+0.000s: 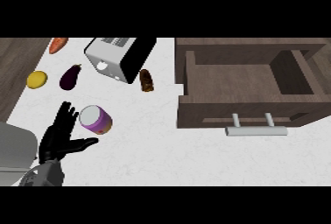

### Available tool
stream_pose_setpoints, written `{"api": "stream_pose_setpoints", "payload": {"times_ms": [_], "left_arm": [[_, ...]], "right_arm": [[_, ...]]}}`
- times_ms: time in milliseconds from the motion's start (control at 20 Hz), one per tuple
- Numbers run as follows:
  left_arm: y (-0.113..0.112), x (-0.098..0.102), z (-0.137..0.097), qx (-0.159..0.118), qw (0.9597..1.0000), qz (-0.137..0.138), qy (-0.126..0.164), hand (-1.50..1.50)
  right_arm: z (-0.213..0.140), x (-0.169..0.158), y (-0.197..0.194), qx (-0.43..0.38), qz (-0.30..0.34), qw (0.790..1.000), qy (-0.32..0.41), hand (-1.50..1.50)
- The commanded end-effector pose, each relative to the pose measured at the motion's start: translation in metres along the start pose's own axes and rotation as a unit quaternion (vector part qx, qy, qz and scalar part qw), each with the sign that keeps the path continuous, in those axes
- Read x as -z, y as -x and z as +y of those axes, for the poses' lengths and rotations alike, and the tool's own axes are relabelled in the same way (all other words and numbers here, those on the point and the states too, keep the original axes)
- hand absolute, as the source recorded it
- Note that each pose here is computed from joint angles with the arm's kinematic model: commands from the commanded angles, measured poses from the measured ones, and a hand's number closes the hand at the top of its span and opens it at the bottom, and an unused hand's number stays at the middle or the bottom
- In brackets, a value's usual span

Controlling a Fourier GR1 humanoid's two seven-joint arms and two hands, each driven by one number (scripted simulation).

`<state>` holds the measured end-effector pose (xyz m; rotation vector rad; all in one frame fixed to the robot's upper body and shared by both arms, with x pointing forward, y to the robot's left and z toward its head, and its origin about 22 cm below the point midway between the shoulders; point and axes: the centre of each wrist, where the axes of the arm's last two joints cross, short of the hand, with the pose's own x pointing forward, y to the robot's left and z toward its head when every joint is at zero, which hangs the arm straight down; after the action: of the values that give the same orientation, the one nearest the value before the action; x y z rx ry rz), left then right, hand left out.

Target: Pick up the can, place it into the drawer and close the drawer

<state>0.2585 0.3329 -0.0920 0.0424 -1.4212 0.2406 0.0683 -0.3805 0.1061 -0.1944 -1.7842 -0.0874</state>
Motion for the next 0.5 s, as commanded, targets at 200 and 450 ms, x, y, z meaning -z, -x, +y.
{"api": "stream_pose_setpoints", "payload": {"times_ms": [200,450], "left_arm": [[0.026,0.013,-0.013,-0.019,0.9997,0.012,0.004,-1.5],[0.018,0.023,0.004,-0.038,0.9991,0.02,0.009,-1.5]], "right_arm": [[0.005,-0.009,0.005,0.007,0.002,1.0,0.003,-1.5],[-0.002,0.0,-0.001,0.002,-0.003,1.0,0.005,-1.5]]}}
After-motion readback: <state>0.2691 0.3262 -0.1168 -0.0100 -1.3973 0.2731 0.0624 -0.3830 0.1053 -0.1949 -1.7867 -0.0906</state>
